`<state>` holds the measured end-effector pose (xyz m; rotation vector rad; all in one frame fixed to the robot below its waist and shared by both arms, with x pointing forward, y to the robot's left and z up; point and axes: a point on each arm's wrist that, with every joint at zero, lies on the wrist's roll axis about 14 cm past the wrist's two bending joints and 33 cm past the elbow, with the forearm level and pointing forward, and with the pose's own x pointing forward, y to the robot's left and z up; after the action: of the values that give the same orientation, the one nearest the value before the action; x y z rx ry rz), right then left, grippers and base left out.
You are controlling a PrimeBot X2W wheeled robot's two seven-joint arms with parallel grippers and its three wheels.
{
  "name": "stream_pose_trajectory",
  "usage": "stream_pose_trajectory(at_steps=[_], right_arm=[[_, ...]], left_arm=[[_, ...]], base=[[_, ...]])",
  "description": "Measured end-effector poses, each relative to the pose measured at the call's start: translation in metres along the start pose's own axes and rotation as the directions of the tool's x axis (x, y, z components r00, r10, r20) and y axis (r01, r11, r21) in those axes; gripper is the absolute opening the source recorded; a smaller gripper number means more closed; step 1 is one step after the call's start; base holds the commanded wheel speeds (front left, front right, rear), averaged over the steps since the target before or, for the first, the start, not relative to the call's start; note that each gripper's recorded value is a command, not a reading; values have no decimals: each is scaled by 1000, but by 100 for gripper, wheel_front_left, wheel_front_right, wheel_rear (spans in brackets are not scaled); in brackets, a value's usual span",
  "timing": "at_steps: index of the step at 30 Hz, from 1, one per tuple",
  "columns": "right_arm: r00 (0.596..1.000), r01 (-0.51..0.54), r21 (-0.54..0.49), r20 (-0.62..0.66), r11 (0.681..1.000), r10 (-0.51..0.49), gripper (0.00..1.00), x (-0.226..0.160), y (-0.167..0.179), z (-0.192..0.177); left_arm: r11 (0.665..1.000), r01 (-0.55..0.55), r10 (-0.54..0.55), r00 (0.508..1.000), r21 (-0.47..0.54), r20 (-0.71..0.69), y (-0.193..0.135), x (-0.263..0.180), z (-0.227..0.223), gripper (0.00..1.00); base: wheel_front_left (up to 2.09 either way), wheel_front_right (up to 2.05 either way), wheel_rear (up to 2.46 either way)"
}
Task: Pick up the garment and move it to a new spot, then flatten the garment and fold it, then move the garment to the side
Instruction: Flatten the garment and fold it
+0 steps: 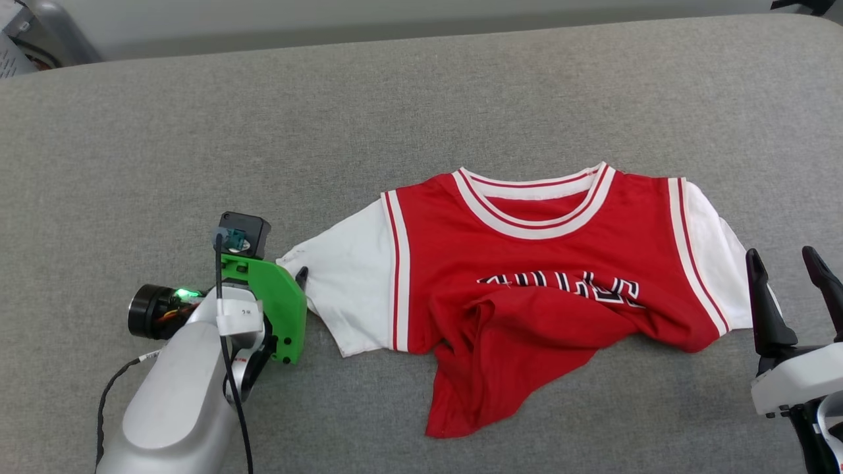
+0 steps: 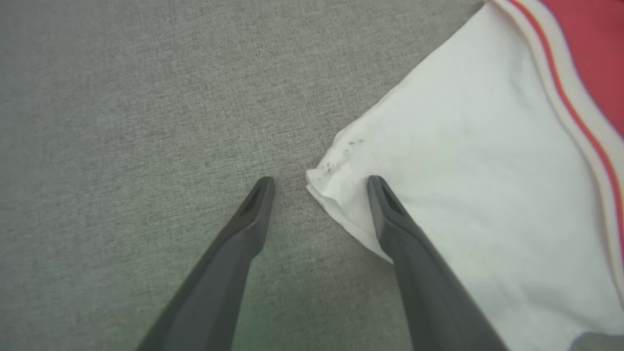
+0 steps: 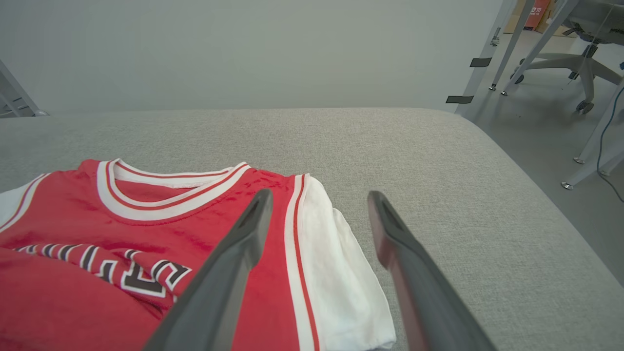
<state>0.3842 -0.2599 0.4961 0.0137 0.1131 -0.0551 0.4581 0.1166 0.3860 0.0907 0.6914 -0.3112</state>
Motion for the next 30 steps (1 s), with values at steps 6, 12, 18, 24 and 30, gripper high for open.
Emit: stream_pose_trajectory(at_steps=[6, 12, 18, 24, 30], right_arm=[[999, -7, -1, -33, 1000, 7, 100, 3, 3, -10], [999, -15, 0, -41, 1000, 15, 100, 4, 6, -12], [999, -31, -6, -44, 1000, 30, 100, 4, 8, -9], [995, -54, -11, -84, 998, 53, 100, 6, 13, -11], [978, -79, -22, -196, 997, 74, 100, 9, 18, -25]], left_arm=[[1000, 16, -14, 996, 27, -88, 1, 15, -12, 100], [999, 49, -47, 994, 24, -94, -5, 15, -15, 0], [999, -11, 11, 1000, -39, 2, 6, 1, -7, 0], [991, -101, 110, 989, -91, 102, 38, -31, 6, 0], [983, -112, 135, 978, -145, 159, 46, -73, 14, 0]], base=[[0, 0, 0], [0, 0, 0], [0, 0, 0], [0, 0, 0], [0, 0, 0]])
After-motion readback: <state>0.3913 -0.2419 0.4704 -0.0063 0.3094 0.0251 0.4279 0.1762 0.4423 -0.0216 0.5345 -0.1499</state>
